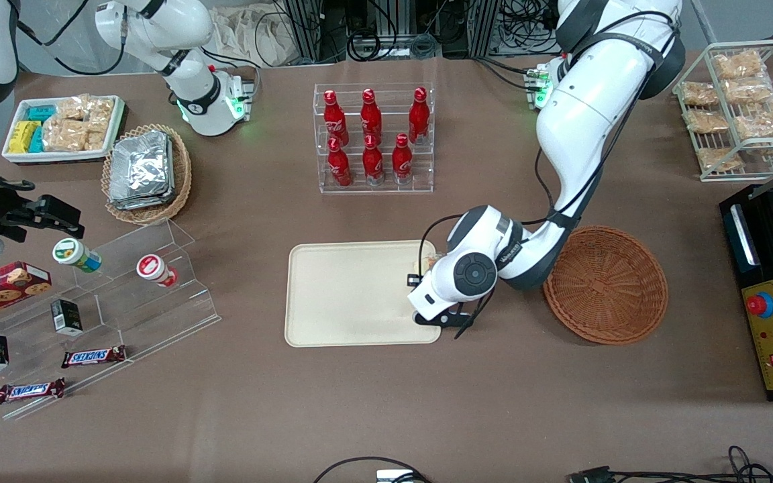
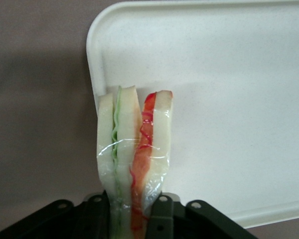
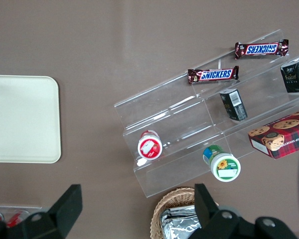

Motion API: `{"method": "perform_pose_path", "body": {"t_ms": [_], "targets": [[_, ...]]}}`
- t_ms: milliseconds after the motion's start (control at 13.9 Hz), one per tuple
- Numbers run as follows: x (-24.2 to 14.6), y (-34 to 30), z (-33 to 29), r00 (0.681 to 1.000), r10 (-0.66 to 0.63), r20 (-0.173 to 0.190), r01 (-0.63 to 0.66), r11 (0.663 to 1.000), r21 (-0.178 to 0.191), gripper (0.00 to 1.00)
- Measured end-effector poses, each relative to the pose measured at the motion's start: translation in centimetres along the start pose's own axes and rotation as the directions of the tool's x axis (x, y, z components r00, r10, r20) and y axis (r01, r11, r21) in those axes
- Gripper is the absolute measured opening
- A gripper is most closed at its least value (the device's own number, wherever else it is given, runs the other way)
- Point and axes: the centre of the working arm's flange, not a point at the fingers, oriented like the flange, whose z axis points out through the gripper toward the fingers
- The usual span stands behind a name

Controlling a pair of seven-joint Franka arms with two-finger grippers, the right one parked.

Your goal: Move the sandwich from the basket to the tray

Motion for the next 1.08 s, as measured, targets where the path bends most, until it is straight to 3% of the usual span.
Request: {"method": "perform_pose_path", "body": {"t_ms": [289, 505, 649, 866, 1082], "targets": [[0.8, 0.2, -2.3, 0.999, -0.004, -0.040, 0.004, 1.000, -0.018, 0.74], [1.3, -1.5, -8.7, 0.996, -0.030, -0.079, 0.028, 0.999, -0.015, 1.00], [0.5, -4.8, -15.9, 0.995, -0.070, -0.071, 0.071, 0.997, 0.021, 1.00], [-2.5, -13.1, -26.8, 0.990, -0.139, -0.024, 0.141, 0.986, 0.089, 1.00], [-6.9, -20.0, -34.6, 0.994, -0.106, 0.027, 0.102, 0.986, 0.133, 1.00]]}}
